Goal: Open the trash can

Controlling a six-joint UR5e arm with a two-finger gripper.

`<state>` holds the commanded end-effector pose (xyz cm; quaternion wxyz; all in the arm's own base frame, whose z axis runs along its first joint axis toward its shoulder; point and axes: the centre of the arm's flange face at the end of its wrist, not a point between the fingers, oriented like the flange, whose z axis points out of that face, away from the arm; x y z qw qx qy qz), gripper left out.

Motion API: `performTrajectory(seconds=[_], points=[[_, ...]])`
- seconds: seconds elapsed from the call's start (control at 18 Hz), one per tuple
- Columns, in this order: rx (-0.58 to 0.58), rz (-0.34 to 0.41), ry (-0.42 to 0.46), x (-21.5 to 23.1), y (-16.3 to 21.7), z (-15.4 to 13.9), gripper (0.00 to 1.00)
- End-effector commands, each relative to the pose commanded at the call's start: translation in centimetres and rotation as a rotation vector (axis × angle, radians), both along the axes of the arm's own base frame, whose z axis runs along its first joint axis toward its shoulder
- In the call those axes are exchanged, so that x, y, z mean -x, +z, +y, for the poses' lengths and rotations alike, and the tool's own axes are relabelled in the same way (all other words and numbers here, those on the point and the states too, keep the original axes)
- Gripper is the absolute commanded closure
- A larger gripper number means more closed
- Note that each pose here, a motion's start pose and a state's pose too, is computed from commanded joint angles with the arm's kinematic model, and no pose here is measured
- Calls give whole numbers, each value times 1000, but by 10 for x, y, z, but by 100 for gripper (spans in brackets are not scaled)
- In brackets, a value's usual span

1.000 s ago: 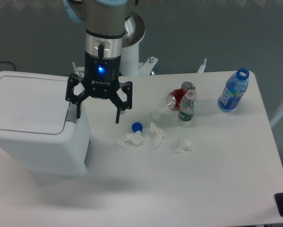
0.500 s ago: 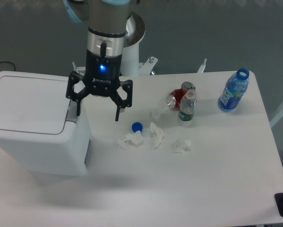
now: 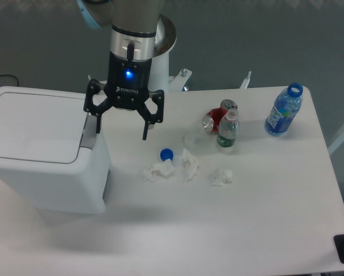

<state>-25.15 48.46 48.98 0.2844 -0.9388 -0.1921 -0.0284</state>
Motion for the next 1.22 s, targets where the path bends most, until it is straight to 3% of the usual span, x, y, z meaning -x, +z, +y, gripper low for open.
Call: performTrajectory(seconds=[1.22], points=[[-6,-15,-18,0,-5,7,0]])
